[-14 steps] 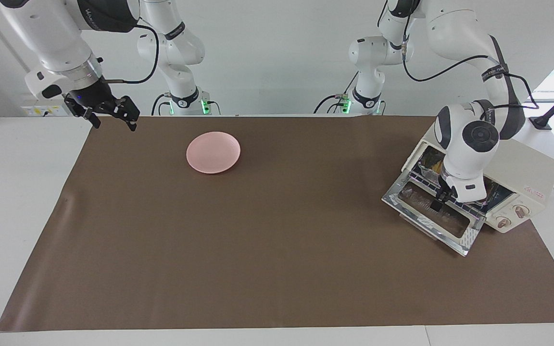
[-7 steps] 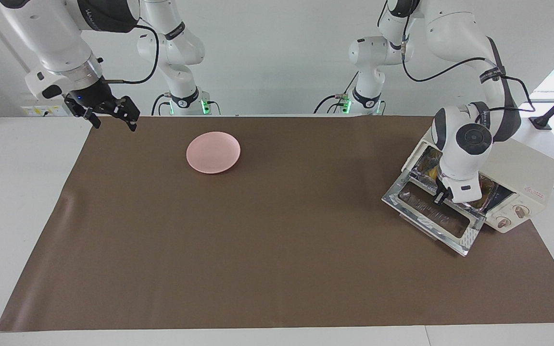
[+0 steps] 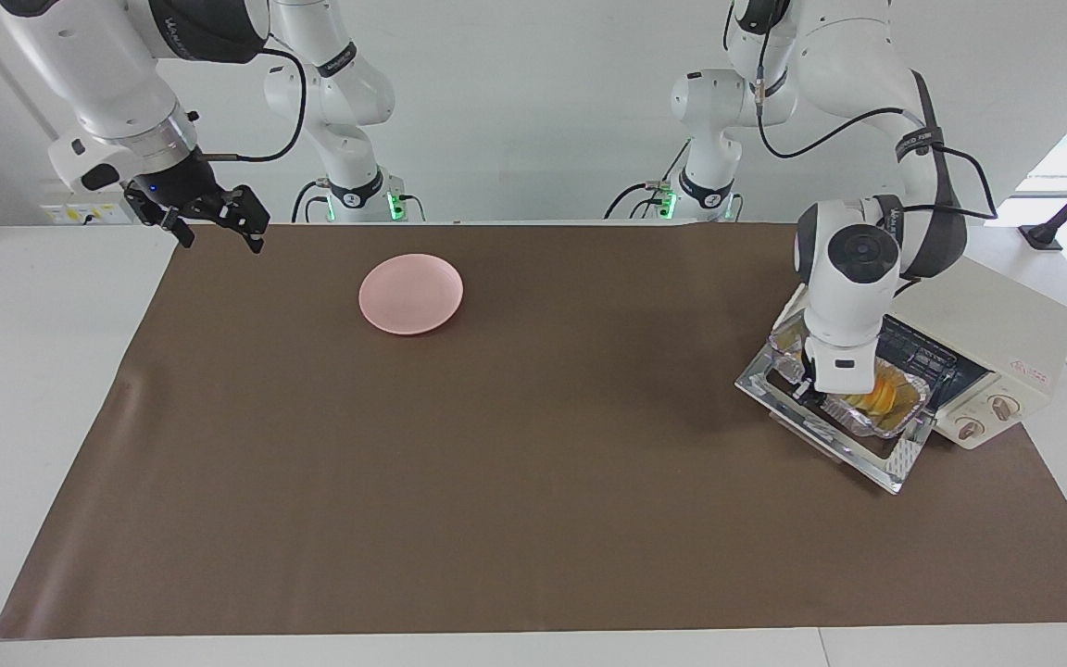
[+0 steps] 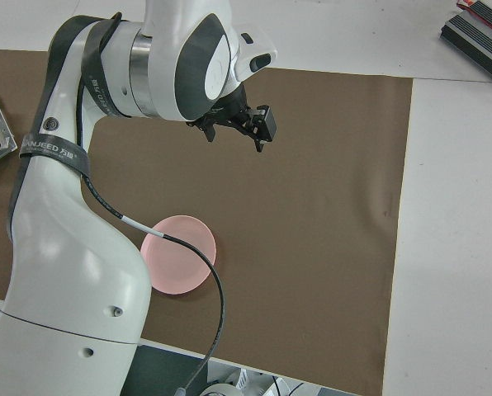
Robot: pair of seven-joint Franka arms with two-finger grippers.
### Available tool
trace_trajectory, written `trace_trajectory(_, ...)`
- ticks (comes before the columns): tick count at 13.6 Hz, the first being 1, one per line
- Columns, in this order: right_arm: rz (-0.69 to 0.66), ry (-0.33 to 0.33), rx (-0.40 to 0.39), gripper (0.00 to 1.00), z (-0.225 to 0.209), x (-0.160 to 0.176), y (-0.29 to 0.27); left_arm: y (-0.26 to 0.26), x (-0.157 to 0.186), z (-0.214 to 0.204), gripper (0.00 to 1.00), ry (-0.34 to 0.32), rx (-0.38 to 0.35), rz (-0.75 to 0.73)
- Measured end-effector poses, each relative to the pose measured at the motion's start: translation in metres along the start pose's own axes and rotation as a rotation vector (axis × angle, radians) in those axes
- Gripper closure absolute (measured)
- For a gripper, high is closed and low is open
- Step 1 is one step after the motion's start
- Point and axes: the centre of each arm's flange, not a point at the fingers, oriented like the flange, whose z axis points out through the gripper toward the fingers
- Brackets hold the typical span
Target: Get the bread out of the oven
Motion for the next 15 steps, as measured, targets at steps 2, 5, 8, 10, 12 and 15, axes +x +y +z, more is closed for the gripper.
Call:
trace_trajectory(2,0.004,0.001,0.0,0.0,0.0,0.0,0.002,0.046,-0.016,-0.009,0.98,0.006,-0.032,0.139)
trace_trajectory(5,0.017,-0.001,0.001,0.0,0.001,0.001,0.009,0.13,-0.061,-0.028,0.98,-0.024,-0.048,0.272)
trace_trajectory(8,0.022,-0.003,0.002,0.0,0.003,0.001,0.012,0.187,-0.117,-0.05,0.98,-0.041,-0.099,0.362)
trace_trajectory(10,0.027,0.005,0.003,0.0,0.004,0.001,0.014,0.21,-0.143,-0.058,0.98,-0.034,-0.125,0.407)
trace_trajectory(12,0.033,0.005,0.003,0.0,0.005,0.001,0.017,0.225,-0.158,-0.063,0.98,-0.028,-0.165,0.434)
trace_trajectory(15,0.039,0.001,0.003,0.0,0.007,0.001,0.021,0.249,-0.186,-0.056,0.98,-0.033,-0.194,0.482)
